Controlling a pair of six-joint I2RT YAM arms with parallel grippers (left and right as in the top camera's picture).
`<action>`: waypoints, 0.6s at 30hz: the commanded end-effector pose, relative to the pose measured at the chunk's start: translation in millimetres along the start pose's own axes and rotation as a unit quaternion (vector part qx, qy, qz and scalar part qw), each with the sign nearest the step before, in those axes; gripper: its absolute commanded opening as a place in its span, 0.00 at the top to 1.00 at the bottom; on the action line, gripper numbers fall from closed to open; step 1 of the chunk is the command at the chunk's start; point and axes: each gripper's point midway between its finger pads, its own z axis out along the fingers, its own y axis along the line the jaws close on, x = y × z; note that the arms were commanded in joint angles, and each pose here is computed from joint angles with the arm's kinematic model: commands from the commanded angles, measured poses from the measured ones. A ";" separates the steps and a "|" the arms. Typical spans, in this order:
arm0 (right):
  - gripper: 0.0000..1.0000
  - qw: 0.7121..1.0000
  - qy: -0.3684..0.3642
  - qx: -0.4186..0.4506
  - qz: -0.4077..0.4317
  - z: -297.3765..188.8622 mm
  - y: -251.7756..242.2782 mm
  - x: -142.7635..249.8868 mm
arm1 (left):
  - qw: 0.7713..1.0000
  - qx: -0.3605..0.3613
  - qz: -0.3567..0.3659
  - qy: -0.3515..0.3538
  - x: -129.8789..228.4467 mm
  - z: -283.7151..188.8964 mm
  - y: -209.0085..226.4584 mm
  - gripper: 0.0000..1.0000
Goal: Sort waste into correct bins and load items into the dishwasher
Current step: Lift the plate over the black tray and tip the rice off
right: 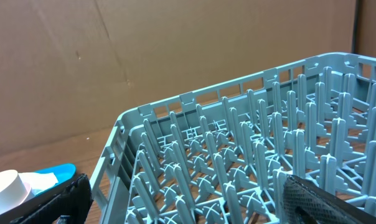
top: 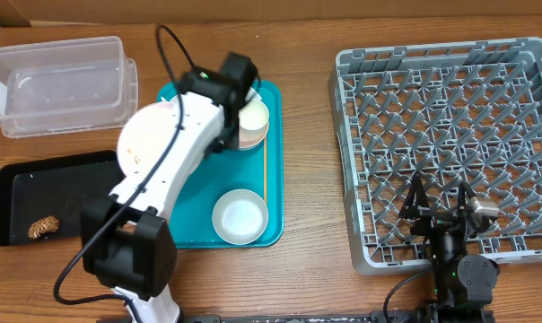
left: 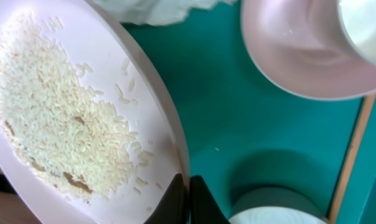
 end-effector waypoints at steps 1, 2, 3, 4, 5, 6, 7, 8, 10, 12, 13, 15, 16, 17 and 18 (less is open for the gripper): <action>0.00 1.000 -0.003 -0.001 -0.002 0.1 -0.5 1.1 | 0.998 -0.018 -0.057 -0.030 -26.6 -17.3 38.0 0.96; 0.00 1.000 -0.003 -0.001 -0.002 0.1 -0.5 1.1 | 0.997 -0.017 -0.069 -0.031 -30.1 -19.0 46.2 0.96; 0.00 1.000 -0.003 -0.001 -0.002 0.1 -0.5 1.0 | 0.996 -0.015 -0.081 -0.032 -33.4 -20.0 54.1 0.96; 0.00 1.000 -0.003 -0.001 -0.002 0.1 -0.5 1.1 | 0.995 -0.007 -0.098 -0.031 -36.7 -19.4 62.7 0.96; 0.00 1.000 -0.003 -0.001 -0.002 0.1 -0.5 1.1 | 0.993 0.003 -0.114 -0.028 -38.9 -17.3 70.5 0.96; 0.00 1.000 -0.003 -0.001 -0.002 0.1 -0.5 1.0 | 0.991 0.012 -0.127 -0.024 -40.3 -14.7 76.9 0.96; 0.00 1.000 -0.003 -0.001 -0.002 0.1 -0.5 1.1 | 0.989 0.021 -0.143 -0.019 -41.0 -10.9 84.9 0.96; 0.00 1.000 -0.003 -0.001 -0.002 0.1 -0.5 1.1 | 0.986 0.032 -0.161 -0.013 -41.4 -6.7 93.9 0.96; 0.00 1.000 -0.003 -0.001 -0.002 0.1 -0.5 1.1 | 0.979 0.053 -0.195 -0.002 -41.4 0.7 110.8 0.96; 0.00 1.000 -0.003 -0.001 -0.002 0.1 -0.5 1.1 | 0.970 0.092 -0.224 0.006 -42.3 8.2 128.3 0.96; 0.00 1.000 -0.003 -0.001 -0.002 0.1 -0.5 1.1 | 0.967 0.105 -0.231 0.008 -42.6 10.2 133.4 0.96; 0.00 1.000 -0.003 -0.001 -0.002 0.1 -0.5 1.1 | 0.954 0.151 -0.259 0.012 -42.8 14.4 147.5 0.96; 0.00 1.000 -0.003 -0.001 -0.002 0.1 -0.5 1.1 | 0.946 0.179 -0.270 0.011 -43.3 15.6 154.7 0.96; 0.00 1.000 -0.003 -0.001 -0.002 0.1 -0.5 1.1 | 0.943 0.189 -0.273 0.010 -43.7 15.8 158.0 0.96; 0.00 1.000 -0.003 -0.001 -0.002 0.1 -0.5 1.1 | 0.937 0.208 -0.280 0.007 -43.5 16.8 165.6 0.96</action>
